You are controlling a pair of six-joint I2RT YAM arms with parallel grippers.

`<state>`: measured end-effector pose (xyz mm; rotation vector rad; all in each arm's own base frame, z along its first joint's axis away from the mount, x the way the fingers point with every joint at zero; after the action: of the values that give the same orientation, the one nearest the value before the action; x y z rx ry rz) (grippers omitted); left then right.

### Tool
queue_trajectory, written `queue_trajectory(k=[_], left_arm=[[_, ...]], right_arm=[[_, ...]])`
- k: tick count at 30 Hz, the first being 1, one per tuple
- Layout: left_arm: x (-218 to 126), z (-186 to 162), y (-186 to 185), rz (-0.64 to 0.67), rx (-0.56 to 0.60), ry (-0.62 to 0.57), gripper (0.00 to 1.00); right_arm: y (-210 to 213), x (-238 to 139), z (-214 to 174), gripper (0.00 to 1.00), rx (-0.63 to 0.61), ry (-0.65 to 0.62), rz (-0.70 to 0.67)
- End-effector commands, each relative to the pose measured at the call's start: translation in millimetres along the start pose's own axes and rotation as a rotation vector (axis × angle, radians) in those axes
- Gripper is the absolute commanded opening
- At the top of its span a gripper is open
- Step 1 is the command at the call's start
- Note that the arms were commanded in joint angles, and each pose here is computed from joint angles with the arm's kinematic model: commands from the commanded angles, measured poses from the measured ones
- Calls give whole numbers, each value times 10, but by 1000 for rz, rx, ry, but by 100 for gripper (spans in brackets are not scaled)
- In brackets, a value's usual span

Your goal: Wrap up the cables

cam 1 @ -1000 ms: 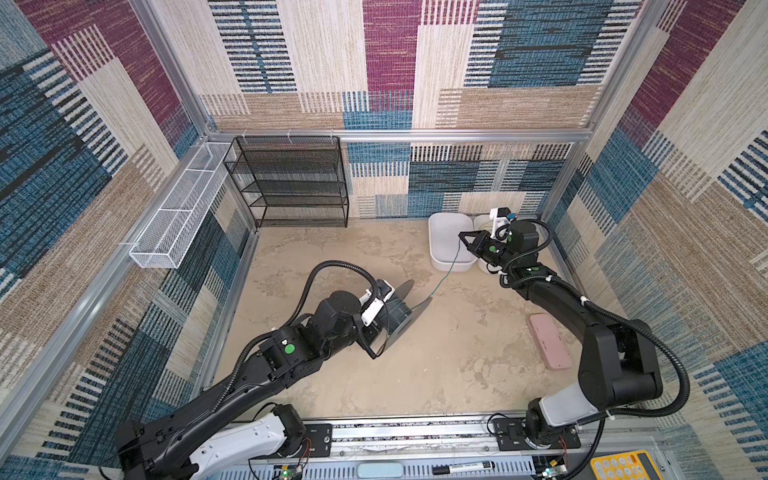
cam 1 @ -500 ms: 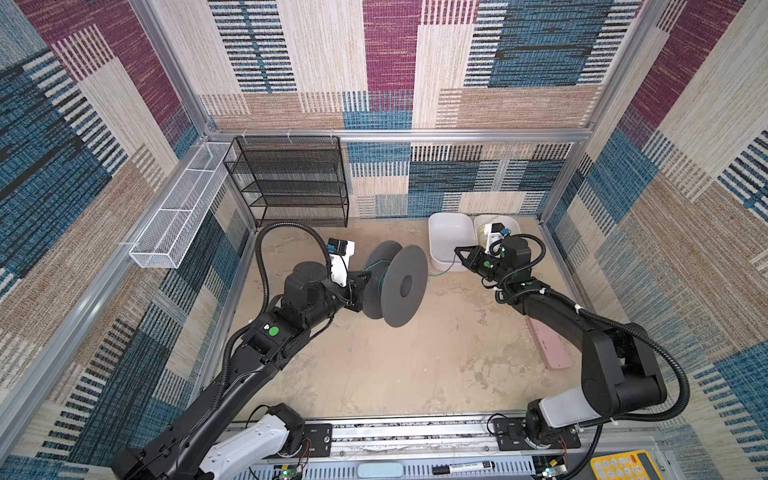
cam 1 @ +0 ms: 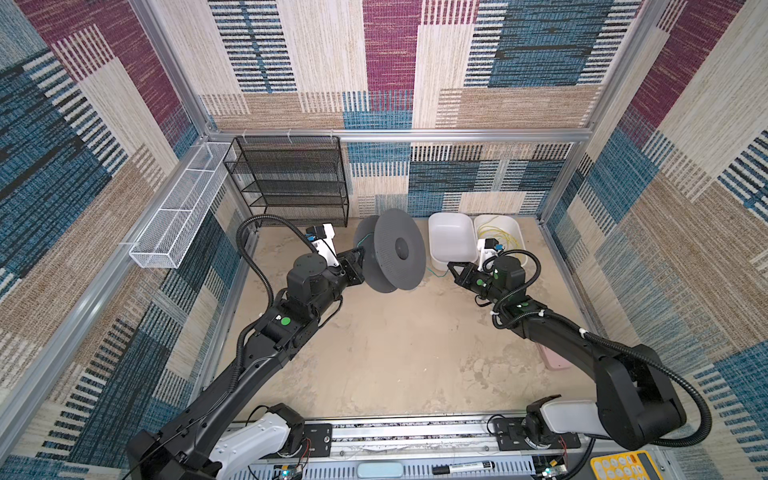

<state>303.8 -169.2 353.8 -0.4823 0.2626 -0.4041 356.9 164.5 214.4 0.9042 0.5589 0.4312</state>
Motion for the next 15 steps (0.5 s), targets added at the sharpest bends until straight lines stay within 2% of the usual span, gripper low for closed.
queue_trajectory(k=[1, 4, 9, 15], left_arm=[[0, 323, 2, 22, -116, -175, 0], [93, 282, 37, 43, -94, -168, 0], [219, 144, 215, 153, -82, -128, 0], [357, 63, 354, 287, -10, -52, 0]], right_arm=[[83, -62, 20, 0, -22, -38, 17], [172, -109, -70, 0, -39, -38, 29], [445, -217, -231, 0, -110, -42, 52], [966, -328, -344, 0, -216, -42, 115]])
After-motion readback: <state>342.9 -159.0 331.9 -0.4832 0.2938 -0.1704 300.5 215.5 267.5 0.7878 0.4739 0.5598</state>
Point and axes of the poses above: each gripper's point midway between its finger pads, its own x axis out along the fingers, its own y axis along the line the jaws close on, z = x × y, the point moved 3 cm from there along -x, back along the fingers, and after that the axes turned 10 degrees about x, right-handed, at the moved point
